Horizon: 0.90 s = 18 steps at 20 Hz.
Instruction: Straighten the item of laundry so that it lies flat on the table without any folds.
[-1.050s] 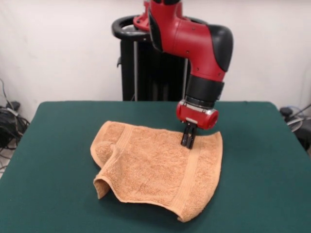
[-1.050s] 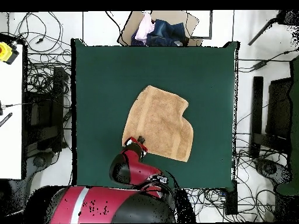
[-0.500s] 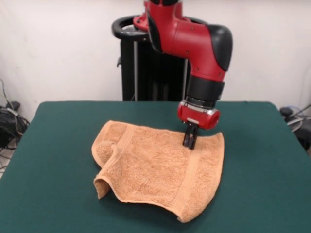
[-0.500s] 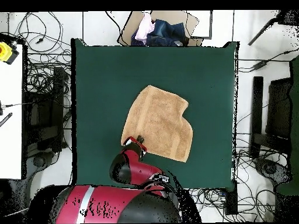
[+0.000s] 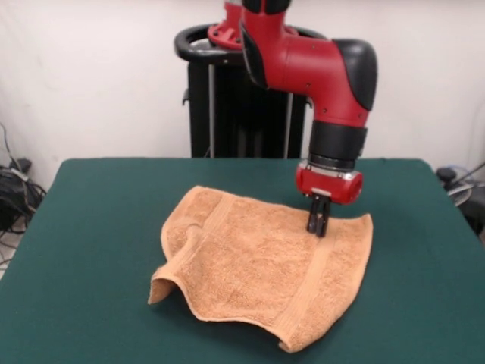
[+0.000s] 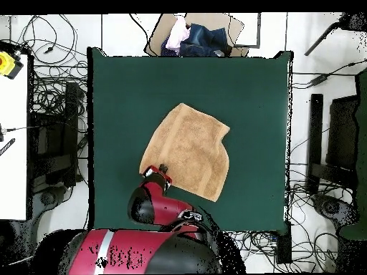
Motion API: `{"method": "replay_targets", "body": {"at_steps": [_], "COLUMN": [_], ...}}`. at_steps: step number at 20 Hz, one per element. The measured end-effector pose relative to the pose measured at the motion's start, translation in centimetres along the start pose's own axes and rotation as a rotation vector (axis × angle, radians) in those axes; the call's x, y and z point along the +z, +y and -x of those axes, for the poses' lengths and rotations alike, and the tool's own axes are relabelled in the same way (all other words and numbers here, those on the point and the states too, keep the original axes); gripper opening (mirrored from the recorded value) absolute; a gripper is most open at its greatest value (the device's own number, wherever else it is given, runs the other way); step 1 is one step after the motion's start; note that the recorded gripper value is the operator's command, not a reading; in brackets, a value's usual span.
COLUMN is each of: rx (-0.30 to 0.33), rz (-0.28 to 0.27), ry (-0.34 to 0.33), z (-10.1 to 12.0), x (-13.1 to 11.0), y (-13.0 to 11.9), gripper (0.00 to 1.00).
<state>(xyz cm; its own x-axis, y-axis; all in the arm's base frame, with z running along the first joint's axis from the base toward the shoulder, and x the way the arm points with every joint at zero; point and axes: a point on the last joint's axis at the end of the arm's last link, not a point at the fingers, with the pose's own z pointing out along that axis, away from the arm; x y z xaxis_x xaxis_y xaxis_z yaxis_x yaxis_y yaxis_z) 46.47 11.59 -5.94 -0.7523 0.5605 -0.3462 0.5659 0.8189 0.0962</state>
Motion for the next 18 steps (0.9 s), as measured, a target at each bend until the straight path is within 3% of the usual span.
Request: {"method": "replay_targets", "body": {"at_steps": [12,18], "rx": [-0.003,-0.003], "rz": [0.095,0.160], "ry": [0.043,0.091], "z": [-2.1,-4.4], "x": [-0.6,-1.3], "y": [4.7,7.7], "gripper": [0.00,0.00]}}
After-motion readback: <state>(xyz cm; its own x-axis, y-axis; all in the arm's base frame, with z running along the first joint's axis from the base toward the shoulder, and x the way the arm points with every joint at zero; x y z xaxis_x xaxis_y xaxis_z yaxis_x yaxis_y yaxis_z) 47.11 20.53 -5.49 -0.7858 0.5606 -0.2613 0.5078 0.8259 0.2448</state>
